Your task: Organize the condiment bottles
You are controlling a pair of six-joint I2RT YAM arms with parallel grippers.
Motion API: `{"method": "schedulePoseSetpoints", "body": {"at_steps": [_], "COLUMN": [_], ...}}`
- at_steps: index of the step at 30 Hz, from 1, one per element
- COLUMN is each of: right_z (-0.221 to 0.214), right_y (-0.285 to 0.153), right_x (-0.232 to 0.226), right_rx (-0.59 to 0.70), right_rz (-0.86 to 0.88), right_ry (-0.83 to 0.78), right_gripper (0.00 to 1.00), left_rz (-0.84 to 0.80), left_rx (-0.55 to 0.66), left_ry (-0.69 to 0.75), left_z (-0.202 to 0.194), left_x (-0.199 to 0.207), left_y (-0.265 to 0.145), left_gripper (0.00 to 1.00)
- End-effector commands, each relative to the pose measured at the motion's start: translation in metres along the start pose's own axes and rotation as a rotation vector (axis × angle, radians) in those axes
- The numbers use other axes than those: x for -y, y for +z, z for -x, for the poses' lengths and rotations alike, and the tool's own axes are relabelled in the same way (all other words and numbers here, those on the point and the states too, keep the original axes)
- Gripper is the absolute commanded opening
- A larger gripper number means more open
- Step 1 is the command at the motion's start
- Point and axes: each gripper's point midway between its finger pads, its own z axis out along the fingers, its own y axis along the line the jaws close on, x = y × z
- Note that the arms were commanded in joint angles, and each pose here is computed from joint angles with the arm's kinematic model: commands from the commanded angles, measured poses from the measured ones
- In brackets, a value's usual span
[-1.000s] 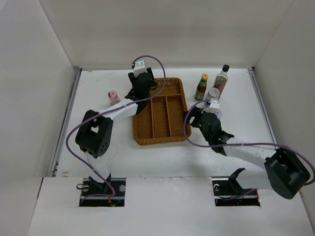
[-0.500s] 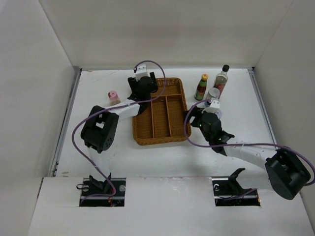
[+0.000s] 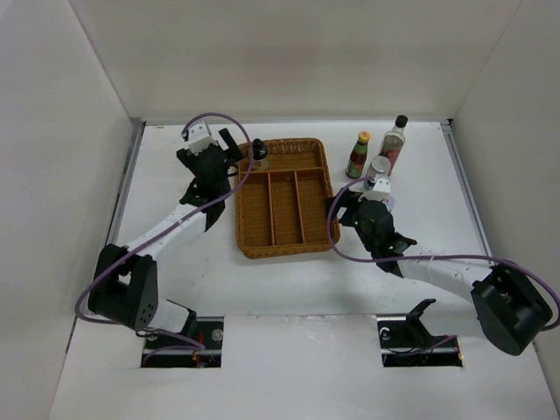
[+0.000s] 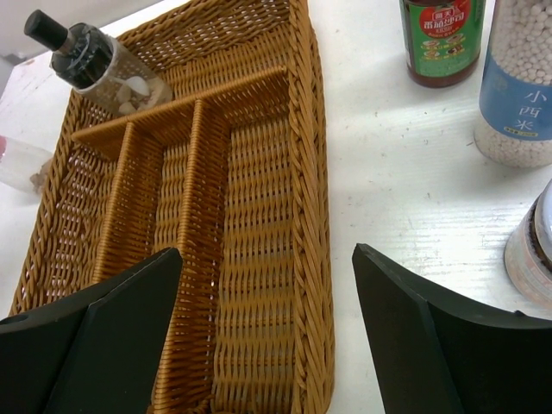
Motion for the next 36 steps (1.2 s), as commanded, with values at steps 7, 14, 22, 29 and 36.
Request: {"method": "schedulePoseSetpoints", "body": {"at_steps": [7,14,22,29,36], "right_z": [0.017,0.015,0.015,0.020,0.020], "right_y": [0.005,0.004,0.005,0.002,0.002], "right_x": [-0.018,-0.018,-0.022,-0.021,-0.021], "right_rx": [0.053,0.047,0.034,0.050,0.054], "right_rz": [0.047,0.052,0.054,0.055,0.057], "right_ry": [0.022,0.027,0.012,0.014,0.016], "right_gripper": [0.88,0.89,0.89,0.90,0.90], "left_rz": [0.211,0.288,0.306,0.320,0.307], "left_rx": [-0.128,-0.150,-0.162,-0.200,-0.119], "left_ry": [0.047,0.070,0.078,0.095,0.055], "left_z": [-0.032,-0.048,-0.061,-0.078,-0.039], "left_x": [-0.079,-0.102,-0.104,-0.111,-0.106], "left_y": [0.030,0.049,0.074,0.075,0.058], "left_gripper": [0.81,0.76,0.61,0.53,0.35]}}
